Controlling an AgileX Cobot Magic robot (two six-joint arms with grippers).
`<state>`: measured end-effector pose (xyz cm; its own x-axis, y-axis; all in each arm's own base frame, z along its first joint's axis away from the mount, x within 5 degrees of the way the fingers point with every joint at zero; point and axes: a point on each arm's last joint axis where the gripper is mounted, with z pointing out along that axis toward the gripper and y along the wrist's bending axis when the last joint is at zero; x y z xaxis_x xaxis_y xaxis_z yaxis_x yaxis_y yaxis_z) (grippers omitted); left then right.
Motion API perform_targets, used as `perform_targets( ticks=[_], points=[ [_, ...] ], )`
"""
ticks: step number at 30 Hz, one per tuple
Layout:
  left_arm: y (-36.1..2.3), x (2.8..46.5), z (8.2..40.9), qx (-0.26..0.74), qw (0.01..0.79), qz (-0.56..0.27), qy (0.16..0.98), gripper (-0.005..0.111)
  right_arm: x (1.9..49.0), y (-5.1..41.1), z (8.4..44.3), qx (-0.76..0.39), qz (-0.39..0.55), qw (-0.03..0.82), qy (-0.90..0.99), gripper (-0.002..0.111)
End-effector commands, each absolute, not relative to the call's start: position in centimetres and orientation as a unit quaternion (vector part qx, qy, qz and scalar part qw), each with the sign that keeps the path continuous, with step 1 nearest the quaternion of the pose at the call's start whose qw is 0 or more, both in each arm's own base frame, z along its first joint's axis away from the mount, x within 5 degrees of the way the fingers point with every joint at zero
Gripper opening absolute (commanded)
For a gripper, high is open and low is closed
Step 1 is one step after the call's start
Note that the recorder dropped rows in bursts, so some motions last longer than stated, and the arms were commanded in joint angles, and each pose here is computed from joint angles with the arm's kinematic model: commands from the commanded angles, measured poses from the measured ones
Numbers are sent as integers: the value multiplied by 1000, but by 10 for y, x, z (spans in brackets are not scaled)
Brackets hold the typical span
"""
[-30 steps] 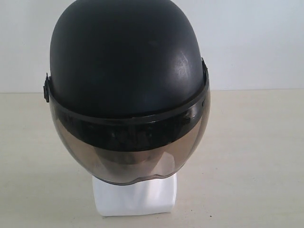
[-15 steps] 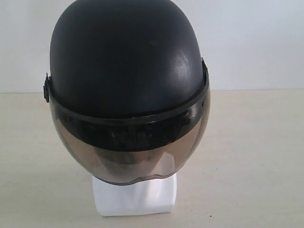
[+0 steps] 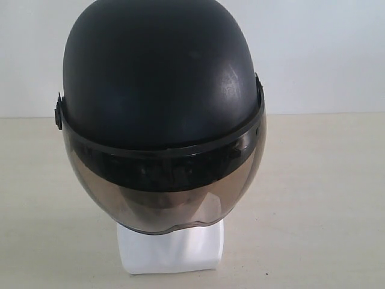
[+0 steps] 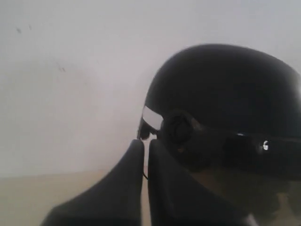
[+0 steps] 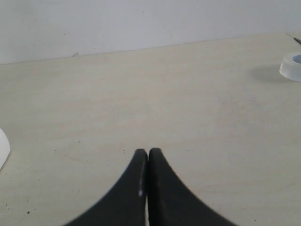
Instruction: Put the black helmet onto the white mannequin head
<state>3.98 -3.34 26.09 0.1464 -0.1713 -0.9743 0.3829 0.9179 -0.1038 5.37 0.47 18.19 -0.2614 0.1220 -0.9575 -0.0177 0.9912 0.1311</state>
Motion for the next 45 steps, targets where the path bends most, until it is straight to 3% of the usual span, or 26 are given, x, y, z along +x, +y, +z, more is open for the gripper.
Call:
perform_targets(
  ticks=[1, 5, 7, 9, 11, 13, 17, 23, 29, 38, 45],
  points=[
    [-31, 44, 247, -44, 718, -339, 607, 4, 54, 4, 183, 36, 55, 610, 789, 0],
    [-27, 38, 265, -159, 677, -512, 504, 4, 54, 4, 183, 36, 55, 610, 789, 0],
    [-25, 36, 271, -175, 675, -543, 468, 4, 54, 4, 183, 36, 55, 610, 789, 0],
    [-22, 37, 271, -137, 731, -464, 482, 4, 54, 4, 183, 36, 55, 610, 789, 0],
    [-18, 40, 266, -43, 810, -261, 523, 4, 54, 4, 183, 36, 55, 610, 789, 0],
    [-15, 44, 258, 42, 834, -87, 544, 4, 54, 4, 183, 36, 55, 610, 789, 0],
    [-7, 47, 251, 52, 835, 6, 548, 4, 54, 4, 183, 36, 55, 610, 789, 0],
    [0, 56, 215, -31, 736, -36, 676, 4, 54, 4, 183, 36, 55, 612, 788, 0],
    [-1, 56, 203, -59, 695, -66, 713, 4, 54, 4, 184, 36, 55, 615, 786, 0],
    [-6, 55, 189, -36, 631, -98, 768, 4, 54, 4, 184, 36, 55, 615, 786, 0],
    [-7, 54, 187, 27, 628, -63, 775, 4, 54, 4, 184, 36, 55, 615, 786, 0]
  ],
)
